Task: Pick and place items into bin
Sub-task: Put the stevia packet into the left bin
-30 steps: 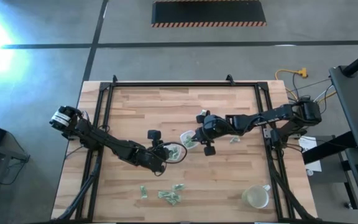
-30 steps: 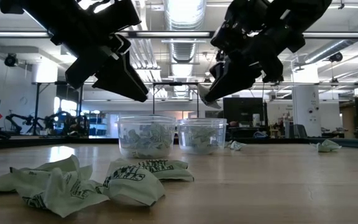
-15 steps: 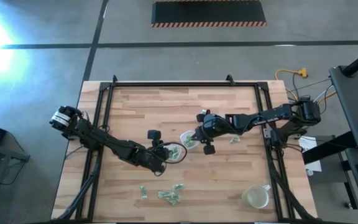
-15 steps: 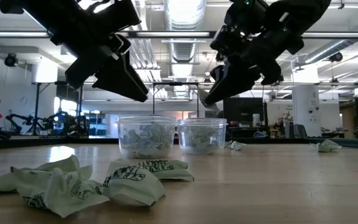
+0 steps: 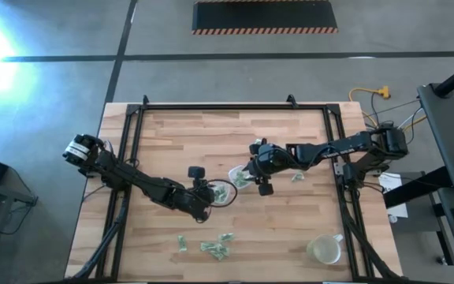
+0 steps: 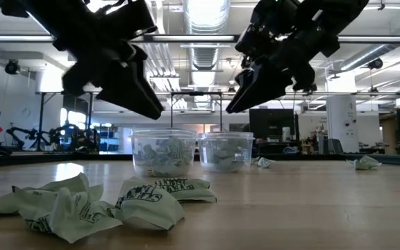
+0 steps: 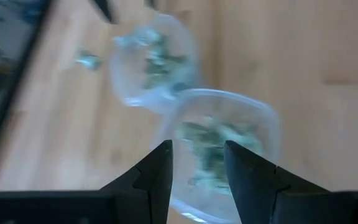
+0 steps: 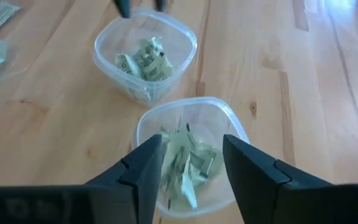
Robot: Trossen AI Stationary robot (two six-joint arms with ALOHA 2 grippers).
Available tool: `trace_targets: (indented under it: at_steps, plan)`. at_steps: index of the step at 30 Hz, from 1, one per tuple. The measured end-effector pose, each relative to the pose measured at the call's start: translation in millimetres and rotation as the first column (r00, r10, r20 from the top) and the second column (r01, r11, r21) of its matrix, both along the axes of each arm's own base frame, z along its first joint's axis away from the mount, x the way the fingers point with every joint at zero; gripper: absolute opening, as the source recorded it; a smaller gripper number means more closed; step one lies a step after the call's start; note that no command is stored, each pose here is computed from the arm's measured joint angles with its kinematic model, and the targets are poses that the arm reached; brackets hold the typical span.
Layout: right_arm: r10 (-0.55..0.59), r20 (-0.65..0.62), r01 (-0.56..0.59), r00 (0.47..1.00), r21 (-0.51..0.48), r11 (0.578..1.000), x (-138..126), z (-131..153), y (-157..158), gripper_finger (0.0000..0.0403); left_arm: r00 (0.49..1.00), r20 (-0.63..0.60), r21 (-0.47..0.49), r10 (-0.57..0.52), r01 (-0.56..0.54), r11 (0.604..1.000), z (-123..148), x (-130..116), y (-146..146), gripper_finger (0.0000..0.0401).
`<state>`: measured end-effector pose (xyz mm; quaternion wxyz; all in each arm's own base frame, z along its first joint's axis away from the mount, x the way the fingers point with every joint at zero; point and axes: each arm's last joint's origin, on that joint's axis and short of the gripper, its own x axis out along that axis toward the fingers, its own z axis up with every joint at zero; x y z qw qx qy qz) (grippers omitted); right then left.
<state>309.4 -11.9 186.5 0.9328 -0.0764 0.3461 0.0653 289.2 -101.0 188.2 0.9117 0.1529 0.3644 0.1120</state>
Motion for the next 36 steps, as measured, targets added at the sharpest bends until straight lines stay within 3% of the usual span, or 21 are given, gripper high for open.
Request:
trace_targets:
  at_steps: [7, 15, 19, 24, 30, 36]
  plan:
    - [0.014, -0.041, -0.013, 0.999, 0.008, 1.000, -14.1, 16.1, 6.1, 0.0163, 0.989, -0.027, -0.146, -0.147, 0.141, 0.979, 3.2, -5.5, -16.6, 0.0128]
    - [-0.014, -0.085, 0.021, 0.996, 0.077, 0.997, -39.3, 37.6, 16.4, 0.0148, 0.992, -0.063, -0.309, -0.110, 0.085, 0.947, 16.1, -33.2, -38.6, 0.0128]
    - [-0.034, -0.145, 0.052, 0.989, 0.125, 0.991, -54.3, 37.9, 24.2, 0.0142, 0.986, -0.065, -0.344, -0.154, 0.123, 0.931, 15.7, -44.2, -55.5, 0.0128]
    - [-0.033, -0.180, 0.061, 0.983, 0.153, 0.986, -66.4, 34.4, 31.7, 0.0135, 0.981, -0.107, -0.479, -0.163, 0.092, 0.873, 11.2, -58.3, -74.1, 0.0128]
    - [-0.045, -0.206, 0.082, 0.977, 0.174, 0.981, -69.7, 31.9, 35.0, 0.0128, 0.978, -0.126, -0.534, -0.168, 0.075, 0.842, 6.0, -76.1, -93.9, 0.0128]
    - [-0.047, -0.211, 0.085, 0.976, 0.175, 0.981, -70.3, 30.4, 34.9, 0.0128, 0.968, -0.178, -0.530, -0.175, 0.056, 0.846, -14.5, -78.4, -108.4, 0.0128]
